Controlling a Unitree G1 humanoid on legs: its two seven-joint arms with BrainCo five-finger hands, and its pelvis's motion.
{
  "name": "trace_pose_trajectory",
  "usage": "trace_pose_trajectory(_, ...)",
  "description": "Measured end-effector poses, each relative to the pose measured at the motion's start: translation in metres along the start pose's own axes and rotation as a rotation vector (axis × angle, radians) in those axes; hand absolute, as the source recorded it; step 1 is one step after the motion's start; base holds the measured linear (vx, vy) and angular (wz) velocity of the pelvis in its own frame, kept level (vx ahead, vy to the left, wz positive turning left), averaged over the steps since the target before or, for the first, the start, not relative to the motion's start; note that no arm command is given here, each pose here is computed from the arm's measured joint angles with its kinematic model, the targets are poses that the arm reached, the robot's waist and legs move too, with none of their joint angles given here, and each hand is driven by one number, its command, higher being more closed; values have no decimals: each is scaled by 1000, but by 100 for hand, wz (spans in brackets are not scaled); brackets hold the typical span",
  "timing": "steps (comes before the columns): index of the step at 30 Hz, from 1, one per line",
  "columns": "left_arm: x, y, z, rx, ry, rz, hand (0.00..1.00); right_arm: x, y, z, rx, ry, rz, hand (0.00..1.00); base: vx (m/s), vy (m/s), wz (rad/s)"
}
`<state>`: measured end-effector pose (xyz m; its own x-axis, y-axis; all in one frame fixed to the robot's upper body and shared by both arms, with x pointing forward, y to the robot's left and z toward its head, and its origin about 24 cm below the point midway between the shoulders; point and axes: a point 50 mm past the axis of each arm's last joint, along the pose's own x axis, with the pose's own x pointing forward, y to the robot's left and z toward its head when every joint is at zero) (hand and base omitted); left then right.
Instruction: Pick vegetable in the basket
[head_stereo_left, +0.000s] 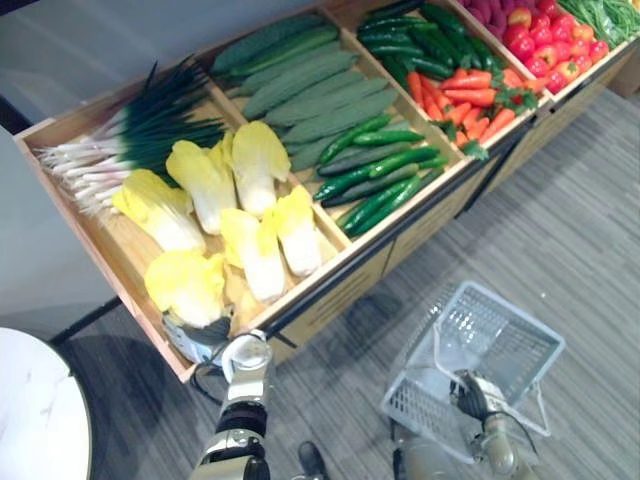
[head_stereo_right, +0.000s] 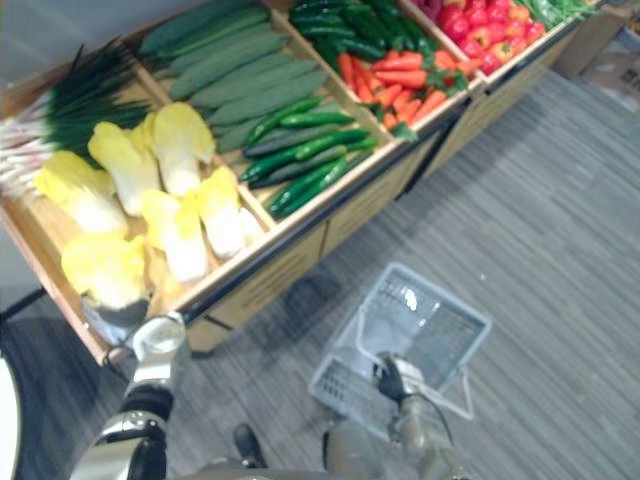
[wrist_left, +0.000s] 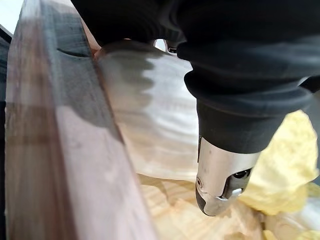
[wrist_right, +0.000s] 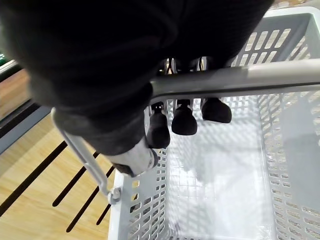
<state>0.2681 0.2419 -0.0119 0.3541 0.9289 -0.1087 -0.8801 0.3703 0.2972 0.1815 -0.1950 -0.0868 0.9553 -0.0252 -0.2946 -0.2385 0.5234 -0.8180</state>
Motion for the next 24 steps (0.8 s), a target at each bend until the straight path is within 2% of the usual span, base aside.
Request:
trace_pose_trajectory(9,18,6,1,73,26,83,0,4,-9,2,-29,-70,0,100,1,-44,-12)
trace_pose_trajectory(10,20,5,1,87,29,88,100,4,-9,2,-32,-74,0,100,-15,-72,-4)
trace_pose_trajectory(16,32,9,5,152,11,105,100,5,-11,2,-46,-86,4,100,-15,-59,-5)
trace_pose_trajectory(24,36,8,9,163,10,86,100,5,-11,4,-41,-104,14,100,-2,-43,3)
